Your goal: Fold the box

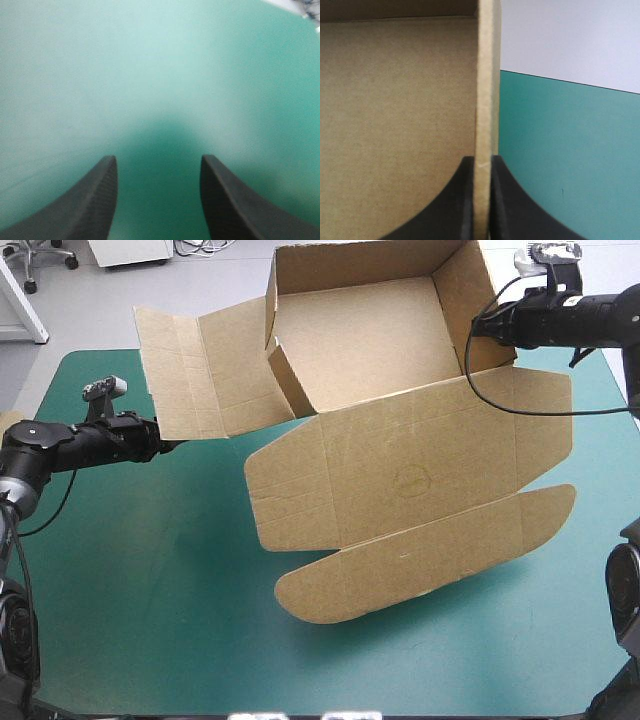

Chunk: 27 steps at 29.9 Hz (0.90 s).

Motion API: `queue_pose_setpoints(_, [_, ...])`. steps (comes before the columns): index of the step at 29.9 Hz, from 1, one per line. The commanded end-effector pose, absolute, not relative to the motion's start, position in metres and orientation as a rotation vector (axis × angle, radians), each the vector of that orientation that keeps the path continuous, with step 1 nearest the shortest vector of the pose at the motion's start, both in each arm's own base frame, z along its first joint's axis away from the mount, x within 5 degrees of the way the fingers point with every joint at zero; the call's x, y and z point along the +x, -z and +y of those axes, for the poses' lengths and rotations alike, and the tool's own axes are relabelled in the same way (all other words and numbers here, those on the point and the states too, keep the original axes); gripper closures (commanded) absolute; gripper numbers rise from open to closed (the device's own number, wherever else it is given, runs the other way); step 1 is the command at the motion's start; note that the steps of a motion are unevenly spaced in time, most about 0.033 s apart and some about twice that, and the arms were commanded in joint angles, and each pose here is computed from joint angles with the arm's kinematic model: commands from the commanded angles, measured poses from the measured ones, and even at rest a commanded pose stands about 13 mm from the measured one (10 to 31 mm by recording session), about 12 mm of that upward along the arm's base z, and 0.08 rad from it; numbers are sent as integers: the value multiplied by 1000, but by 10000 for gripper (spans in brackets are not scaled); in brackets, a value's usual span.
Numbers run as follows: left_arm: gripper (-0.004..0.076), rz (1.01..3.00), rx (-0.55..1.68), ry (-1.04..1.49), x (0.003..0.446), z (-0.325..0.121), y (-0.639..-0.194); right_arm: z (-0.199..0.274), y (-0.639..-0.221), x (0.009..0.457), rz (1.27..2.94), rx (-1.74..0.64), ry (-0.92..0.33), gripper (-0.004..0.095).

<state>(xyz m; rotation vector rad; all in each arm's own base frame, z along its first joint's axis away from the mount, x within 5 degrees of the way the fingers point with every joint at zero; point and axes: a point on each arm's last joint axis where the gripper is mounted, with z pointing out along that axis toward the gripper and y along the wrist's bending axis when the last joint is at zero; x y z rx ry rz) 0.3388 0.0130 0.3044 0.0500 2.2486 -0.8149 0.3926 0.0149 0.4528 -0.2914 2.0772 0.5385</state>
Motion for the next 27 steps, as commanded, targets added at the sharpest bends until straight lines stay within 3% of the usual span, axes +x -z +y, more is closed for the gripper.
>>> queue_pose_setpoints(1, [360,2026,106,1007,337,-9,-340,18,-492,371,1923,-259,-581,919])
queue_pose_setpoints(12, [377,1929,251,1183,348,-78,-331,18,-492,371,1930,-264,-585,919])
queue_pose_setpoints(27, [377,1764,307,1245,349,-80,-371,16,-487,372,1957,-272,-535,917])
